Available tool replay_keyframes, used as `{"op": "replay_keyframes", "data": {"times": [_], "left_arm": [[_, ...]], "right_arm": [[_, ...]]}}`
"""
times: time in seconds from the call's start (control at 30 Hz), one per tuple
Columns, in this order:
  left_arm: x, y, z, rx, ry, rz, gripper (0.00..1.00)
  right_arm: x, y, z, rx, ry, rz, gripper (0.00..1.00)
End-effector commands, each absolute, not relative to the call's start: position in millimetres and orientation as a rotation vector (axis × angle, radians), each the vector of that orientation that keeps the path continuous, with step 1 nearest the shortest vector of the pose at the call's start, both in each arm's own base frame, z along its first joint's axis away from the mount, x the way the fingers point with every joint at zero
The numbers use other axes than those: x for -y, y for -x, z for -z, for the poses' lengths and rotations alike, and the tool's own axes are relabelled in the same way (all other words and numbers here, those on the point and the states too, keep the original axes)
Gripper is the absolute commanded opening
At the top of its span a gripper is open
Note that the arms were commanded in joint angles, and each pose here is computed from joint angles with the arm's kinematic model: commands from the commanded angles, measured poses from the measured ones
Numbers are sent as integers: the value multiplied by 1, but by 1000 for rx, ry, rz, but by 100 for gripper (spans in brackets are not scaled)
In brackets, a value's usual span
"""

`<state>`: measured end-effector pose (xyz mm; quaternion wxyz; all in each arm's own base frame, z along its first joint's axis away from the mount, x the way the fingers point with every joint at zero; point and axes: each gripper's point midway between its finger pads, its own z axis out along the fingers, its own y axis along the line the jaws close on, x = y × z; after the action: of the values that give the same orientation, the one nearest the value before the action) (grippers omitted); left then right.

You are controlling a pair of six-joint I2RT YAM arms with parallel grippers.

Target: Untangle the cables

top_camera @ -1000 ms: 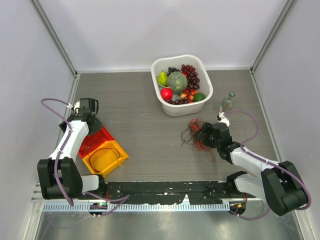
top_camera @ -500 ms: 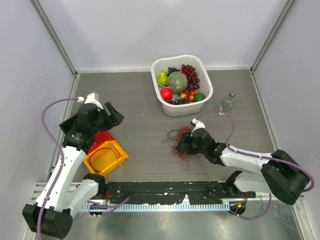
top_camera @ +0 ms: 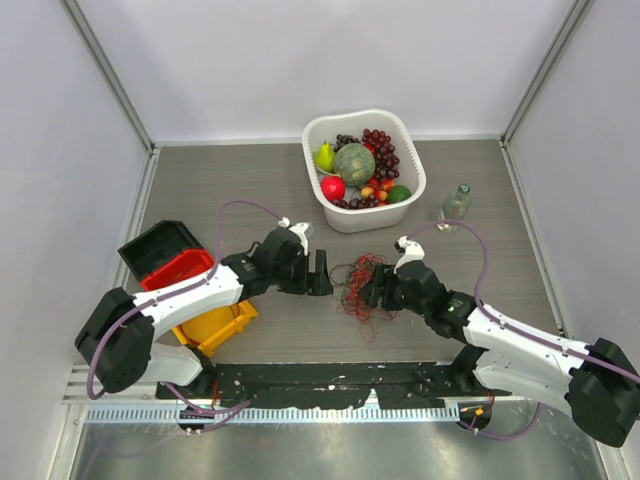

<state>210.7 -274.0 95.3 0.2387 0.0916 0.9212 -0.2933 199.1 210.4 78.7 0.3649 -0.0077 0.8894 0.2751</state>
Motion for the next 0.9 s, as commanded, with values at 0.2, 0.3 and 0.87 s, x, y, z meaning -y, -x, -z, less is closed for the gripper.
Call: {"op": "replay_keyframes", "data": {"times": [0.2, 0.3, 0.87], "left_arm": [[304, -230, -66, -2503, -247, 796, 76], [310, -229, -55, -2536, -262, 793, 59], [234, -240, -306, -1857, -256, 699, 3]], "right_arm": [[-219, -201, -61, -2341, 21, -714, 67], [-220, -203, -62, -2335, 16, -711, 68], [-153, -233, -39, -2285, -365, -297, 67]]}}
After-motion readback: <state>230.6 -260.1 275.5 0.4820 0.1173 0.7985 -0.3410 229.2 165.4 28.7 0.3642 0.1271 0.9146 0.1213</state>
